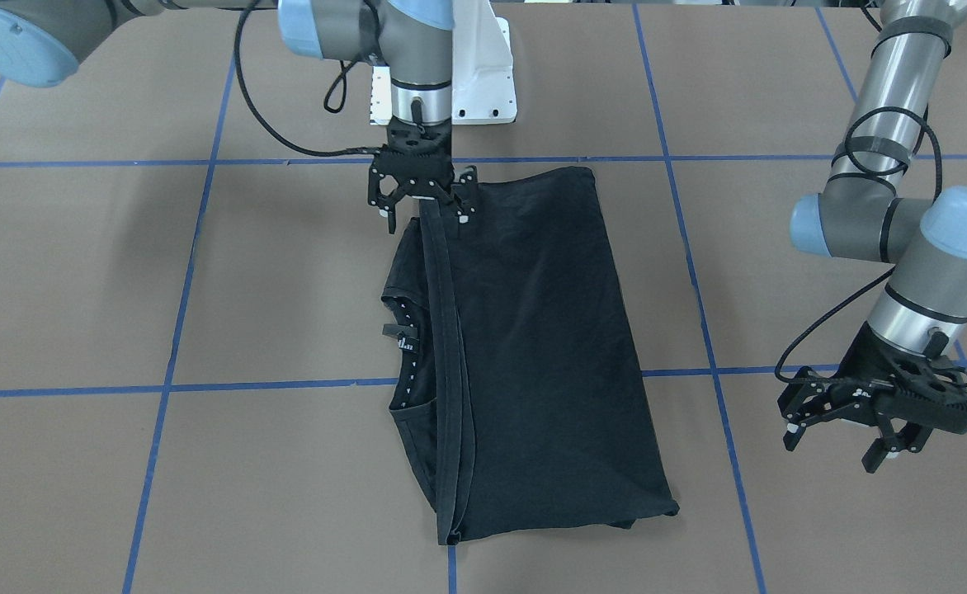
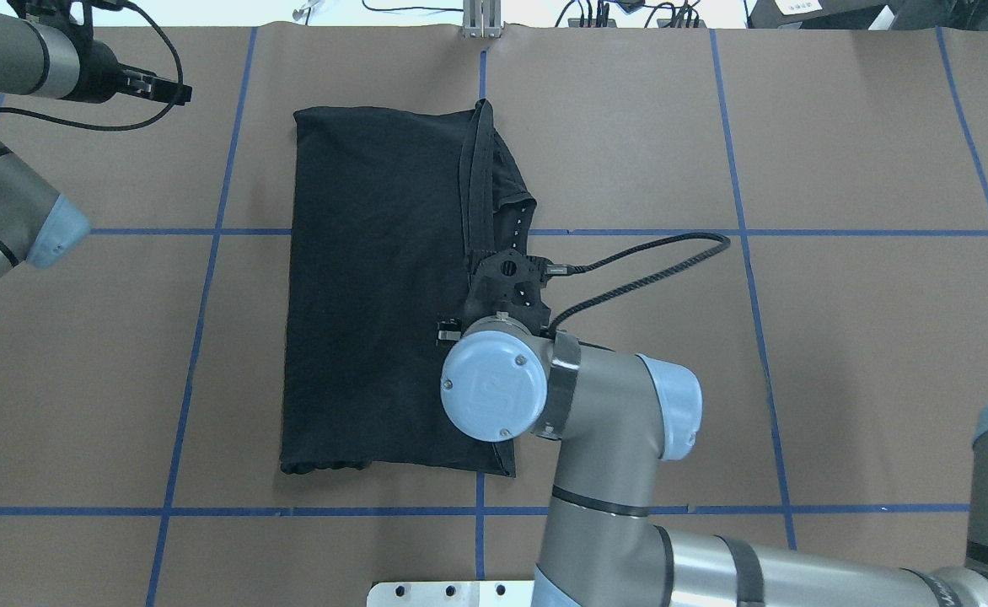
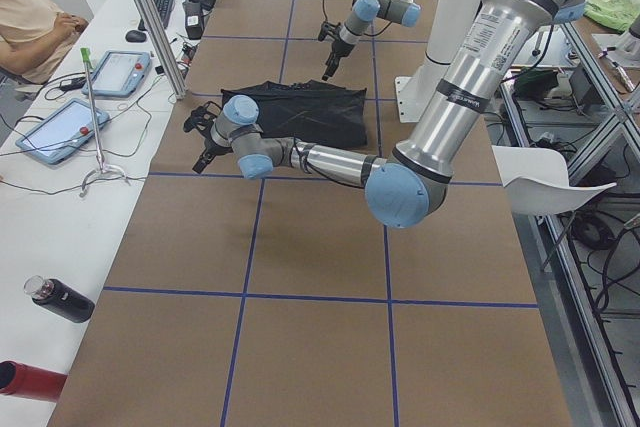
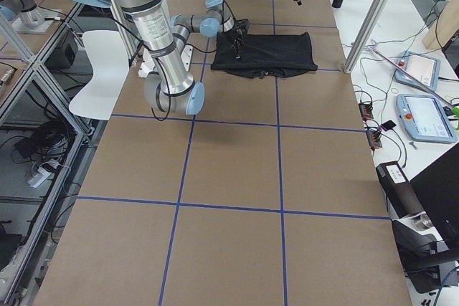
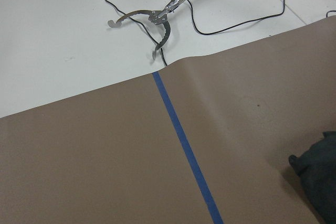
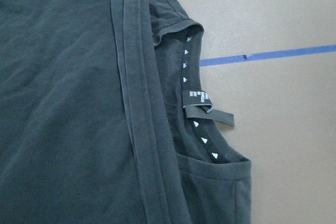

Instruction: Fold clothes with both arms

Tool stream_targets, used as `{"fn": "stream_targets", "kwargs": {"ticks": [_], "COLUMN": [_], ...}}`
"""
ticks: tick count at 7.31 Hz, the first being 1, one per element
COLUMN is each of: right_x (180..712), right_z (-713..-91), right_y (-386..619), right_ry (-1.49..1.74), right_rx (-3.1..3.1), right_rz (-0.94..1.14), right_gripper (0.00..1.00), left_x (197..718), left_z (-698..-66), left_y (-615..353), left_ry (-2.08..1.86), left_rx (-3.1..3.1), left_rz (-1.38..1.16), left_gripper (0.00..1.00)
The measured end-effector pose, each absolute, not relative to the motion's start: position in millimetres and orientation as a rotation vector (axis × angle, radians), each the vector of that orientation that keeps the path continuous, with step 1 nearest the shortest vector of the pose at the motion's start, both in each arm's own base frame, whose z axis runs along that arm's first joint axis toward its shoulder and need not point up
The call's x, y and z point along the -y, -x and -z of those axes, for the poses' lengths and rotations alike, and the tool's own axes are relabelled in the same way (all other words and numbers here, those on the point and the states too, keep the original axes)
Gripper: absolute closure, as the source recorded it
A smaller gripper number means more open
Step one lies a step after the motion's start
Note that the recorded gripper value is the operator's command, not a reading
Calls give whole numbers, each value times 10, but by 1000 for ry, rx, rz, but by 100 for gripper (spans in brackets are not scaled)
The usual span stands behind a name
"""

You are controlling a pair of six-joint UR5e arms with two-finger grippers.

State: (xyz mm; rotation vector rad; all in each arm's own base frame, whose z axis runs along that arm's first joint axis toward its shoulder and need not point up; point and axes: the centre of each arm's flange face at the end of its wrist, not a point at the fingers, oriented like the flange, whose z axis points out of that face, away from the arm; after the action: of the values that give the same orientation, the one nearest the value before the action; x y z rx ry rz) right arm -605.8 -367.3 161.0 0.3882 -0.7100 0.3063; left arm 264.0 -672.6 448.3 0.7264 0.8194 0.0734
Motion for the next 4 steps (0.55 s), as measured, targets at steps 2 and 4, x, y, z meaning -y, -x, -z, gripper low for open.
{"fn": "stream_targets", "kwargs": {"ticks": [2, 4], "right_x": [4183, 4472], "right_z": [-1439, -1624], "right_y": [6521, 6776], "right_ry": [-352, -323], "right_rx": [606, 481], "right_rz": [-288, -232], "right_gripper": [0, 0], "left_x": [6722, 6719], "left_z": [-4474, -4470], "left_y": [-2648, -2652], "left_ry": [-726, -725], "left_rx": [-822, -824], "left_rz": [-71, -71], "left_gripper": [0, 0]}}
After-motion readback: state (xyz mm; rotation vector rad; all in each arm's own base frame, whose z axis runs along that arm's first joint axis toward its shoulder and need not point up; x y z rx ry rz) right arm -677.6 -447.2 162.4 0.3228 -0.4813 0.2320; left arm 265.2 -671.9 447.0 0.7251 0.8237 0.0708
